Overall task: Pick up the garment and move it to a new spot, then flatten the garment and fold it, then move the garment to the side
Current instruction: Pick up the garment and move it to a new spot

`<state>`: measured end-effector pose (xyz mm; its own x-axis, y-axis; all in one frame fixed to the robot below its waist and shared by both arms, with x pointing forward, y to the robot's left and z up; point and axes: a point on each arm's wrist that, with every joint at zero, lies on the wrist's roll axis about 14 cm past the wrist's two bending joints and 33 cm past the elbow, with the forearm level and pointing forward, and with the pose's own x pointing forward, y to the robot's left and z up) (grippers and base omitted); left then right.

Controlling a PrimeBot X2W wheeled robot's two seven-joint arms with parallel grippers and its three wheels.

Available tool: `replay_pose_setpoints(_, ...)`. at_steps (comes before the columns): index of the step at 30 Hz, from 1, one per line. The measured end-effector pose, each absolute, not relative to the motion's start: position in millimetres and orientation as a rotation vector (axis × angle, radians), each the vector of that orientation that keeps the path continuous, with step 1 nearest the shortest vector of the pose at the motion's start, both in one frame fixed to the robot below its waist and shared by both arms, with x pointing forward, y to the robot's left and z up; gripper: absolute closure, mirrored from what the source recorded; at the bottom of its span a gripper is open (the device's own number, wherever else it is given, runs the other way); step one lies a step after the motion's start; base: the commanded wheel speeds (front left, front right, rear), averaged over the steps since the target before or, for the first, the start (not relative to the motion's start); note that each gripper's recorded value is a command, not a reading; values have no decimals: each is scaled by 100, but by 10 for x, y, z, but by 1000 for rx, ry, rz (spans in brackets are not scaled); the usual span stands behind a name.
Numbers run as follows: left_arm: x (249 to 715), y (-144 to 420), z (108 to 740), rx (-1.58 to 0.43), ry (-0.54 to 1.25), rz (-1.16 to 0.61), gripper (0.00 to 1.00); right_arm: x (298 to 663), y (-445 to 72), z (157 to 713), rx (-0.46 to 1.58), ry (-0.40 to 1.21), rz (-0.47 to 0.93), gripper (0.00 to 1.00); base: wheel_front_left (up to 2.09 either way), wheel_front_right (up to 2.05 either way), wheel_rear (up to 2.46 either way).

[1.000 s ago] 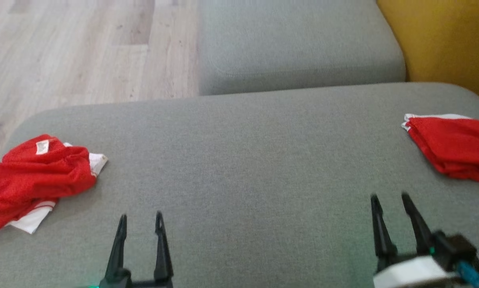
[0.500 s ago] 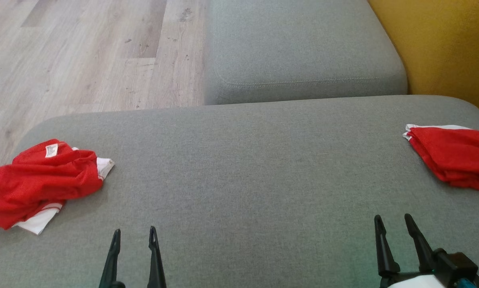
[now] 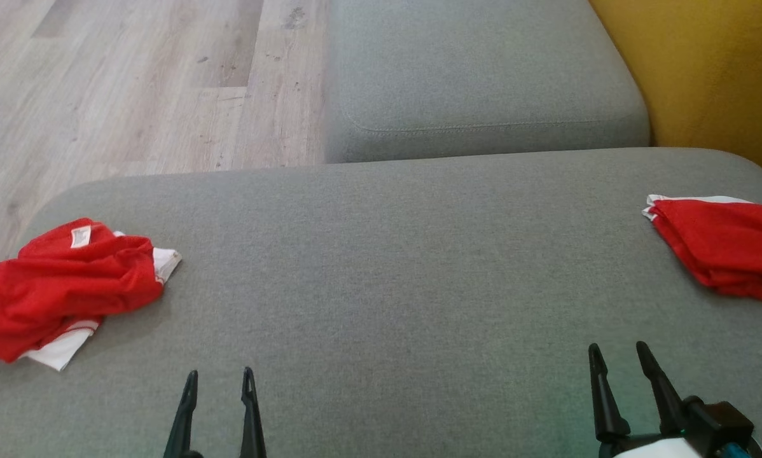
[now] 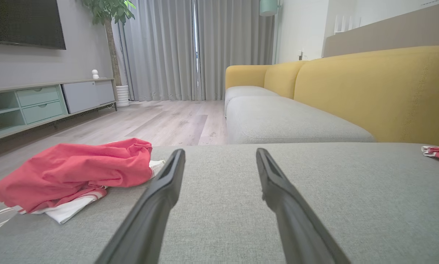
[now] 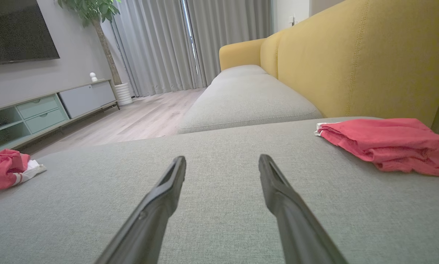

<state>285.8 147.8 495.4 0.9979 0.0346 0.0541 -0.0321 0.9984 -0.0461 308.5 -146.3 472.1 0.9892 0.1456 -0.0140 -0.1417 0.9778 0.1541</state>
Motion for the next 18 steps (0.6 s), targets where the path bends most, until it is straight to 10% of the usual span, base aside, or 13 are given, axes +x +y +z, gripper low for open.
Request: replay_pose_setpoints(18,2482,2116,4839,-25,-30,276,0,3152,-394,4579,145,115,496,0,0,0,0)
